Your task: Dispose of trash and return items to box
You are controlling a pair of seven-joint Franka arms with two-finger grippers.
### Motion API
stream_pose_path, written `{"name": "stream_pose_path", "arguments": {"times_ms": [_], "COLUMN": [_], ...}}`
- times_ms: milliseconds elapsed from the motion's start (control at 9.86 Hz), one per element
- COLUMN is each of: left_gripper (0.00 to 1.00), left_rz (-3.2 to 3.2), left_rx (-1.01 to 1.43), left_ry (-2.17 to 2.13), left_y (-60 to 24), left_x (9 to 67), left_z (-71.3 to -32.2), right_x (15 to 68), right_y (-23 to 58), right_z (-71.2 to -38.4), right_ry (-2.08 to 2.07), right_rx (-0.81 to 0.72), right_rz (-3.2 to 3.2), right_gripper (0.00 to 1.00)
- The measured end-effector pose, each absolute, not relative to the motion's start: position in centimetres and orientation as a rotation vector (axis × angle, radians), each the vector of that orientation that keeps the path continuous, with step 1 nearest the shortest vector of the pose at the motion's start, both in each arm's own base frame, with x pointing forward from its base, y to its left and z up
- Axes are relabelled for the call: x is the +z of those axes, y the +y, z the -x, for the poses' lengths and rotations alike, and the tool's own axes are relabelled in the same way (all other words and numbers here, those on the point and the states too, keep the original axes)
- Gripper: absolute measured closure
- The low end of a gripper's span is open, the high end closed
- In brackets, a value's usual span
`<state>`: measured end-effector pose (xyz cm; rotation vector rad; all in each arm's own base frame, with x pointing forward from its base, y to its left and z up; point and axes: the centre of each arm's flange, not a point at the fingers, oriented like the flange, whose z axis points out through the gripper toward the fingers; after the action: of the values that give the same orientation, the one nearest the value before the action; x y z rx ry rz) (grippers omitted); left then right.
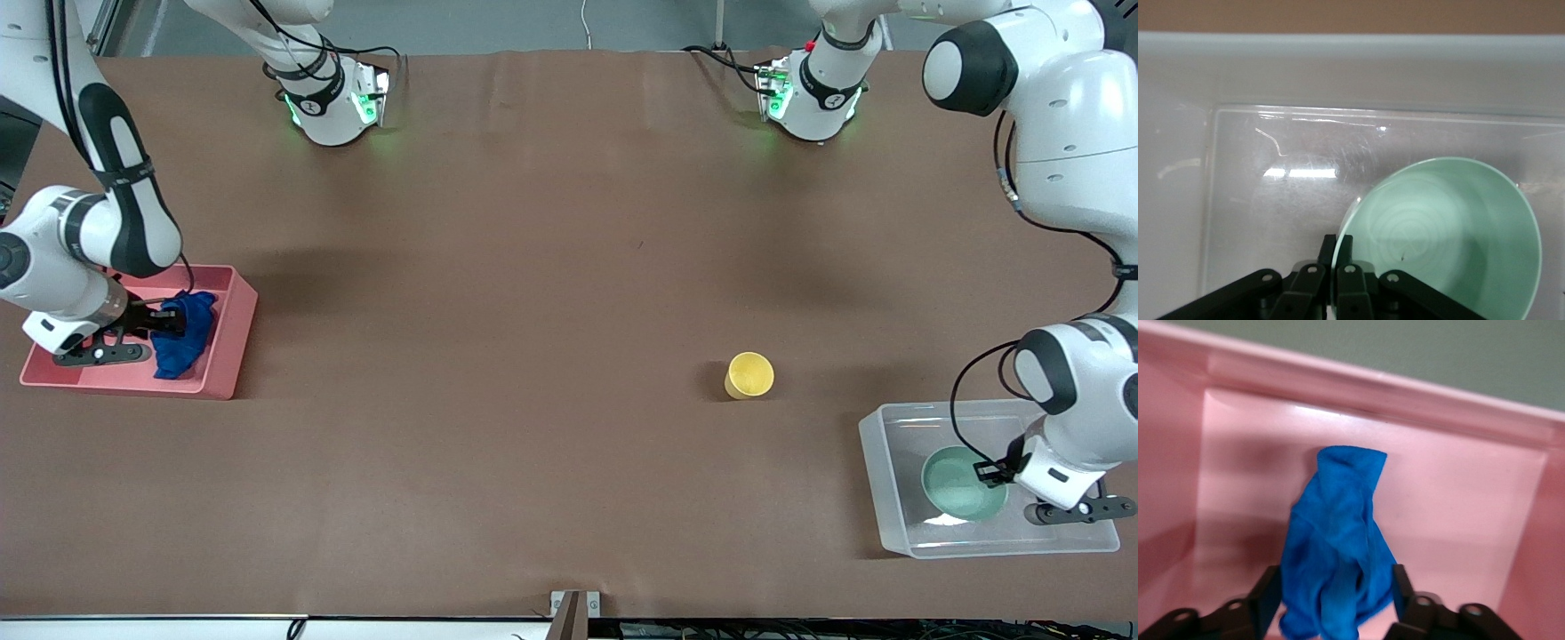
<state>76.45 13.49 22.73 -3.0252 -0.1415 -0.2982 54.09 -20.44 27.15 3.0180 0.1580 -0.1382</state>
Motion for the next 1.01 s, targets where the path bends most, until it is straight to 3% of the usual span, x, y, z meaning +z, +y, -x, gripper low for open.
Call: {"name": "stream_pose_path", "arguments": {"times_ms": [101,203,507,710,1014], "left_gripper": [0.91,0.85,0.42,0.13,0.08], "left_rz": [3.024,3.023,3.026,3.067,3.144], "left_rx": [-0.300,-0.308,-0.357,-0.348,-0.193], "left_ry": [-0.145,-0.145,-0.126,-0.087,0.015], "left_y": [13.6,13.6,12.3,9.4,3.5], "left_x": [22.7,23.0,25.8,32.3,44.2], "left_z": [-76.5,-76.6,-77.1,-77.0,-73.6], "right_x": [31.3,36.3,49.4,55.9,64.6], "right_y": [-20.4,-20.1,-15.8,-11.1,-10.3], "right_z": [-54.6,-54.9,-54.9,-54.9,-53.3], "right_ry": [0.105,0.037,-0.205,-0.293,-0.314], "right_rx": [-0.137,-0.116,-0.108,-0.102,-0.061], "right_rz": [-3.061,-3.098,-3.130,-3.123,-3.120], "right_gripper": [0.06,0.00,0.00,0.00,0.00]}}
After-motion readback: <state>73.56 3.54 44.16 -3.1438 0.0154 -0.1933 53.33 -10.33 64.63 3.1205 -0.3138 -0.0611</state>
